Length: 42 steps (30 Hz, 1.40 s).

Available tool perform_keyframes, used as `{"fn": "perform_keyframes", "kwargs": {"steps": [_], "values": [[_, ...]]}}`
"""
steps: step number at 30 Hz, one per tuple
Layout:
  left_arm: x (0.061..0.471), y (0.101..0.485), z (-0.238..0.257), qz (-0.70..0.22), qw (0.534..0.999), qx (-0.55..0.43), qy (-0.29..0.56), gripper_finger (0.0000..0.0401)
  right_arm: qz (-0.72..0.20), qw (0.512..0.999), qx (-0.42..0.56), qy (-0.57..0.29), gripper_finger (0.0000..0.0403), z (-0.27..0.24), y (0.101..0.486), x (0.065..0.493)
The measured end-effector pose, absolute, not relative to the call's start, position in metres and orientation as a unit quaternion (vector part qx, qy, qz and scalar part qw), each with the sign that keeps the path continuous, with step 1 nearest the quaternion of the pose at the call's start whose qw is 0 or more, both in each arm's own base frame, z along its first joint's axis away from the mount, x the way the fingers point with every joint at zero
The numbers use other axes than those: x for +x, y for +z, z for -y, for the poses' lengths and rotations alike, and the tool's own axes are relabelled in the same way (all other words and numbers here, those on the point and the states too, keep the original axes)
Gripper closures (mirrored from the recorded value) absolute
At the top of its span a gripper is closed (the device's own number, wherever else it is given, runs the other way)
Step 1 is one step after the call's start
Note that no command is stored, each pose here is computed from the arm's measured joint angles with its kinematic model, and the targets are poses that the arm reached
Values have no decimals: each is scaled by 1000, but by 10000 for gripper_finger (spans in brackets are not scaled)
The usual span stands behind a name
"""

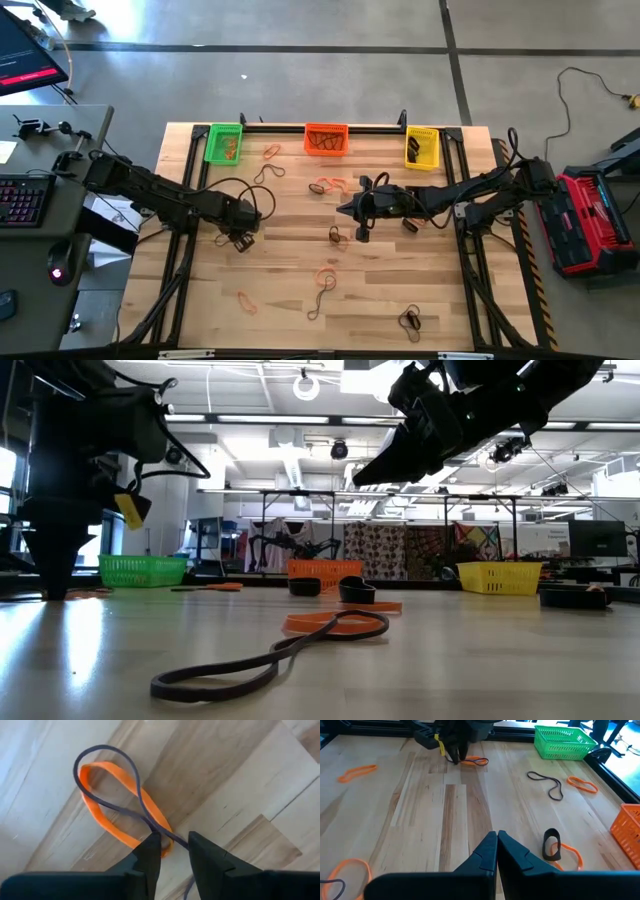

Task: Sort rubber bands into baskets
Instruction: Put the middle left blue rubber band into the orange bin

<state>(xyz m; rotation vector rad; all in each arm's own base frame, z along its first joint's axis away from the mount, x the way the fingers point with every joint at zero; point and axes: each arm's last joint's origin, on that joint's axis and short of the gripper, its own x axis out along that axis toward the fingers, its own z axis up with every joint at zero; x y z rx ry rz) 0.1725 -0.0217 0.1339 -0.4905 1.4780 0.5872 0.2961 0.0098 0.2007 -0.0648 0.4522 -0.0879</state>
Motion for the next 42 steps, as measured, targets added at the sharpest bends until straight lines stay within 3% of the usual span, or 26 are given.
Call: {"fn": "perform_keyframes", "kwargs": {"steps": [9, 23, 27, 42], "values": [[182, 145, 23, -663, 692, -184, 219, 396, -224, 973, -32, -44, 402, -10, 201, 296], [193, 160, 25, -660, 717, -143, 172, 400, -218, 974, -32, -45, 402, -10, 202, 297], [200, 161, 29, -640, 747, -122, 135, 400, -194, 980, -38, -19, 399, -12, 198, 305], [232, 172, 38, -516, 844, -145, 32, 401, -127, 990, -66, 7, 271, -25, 156, 345]]}}
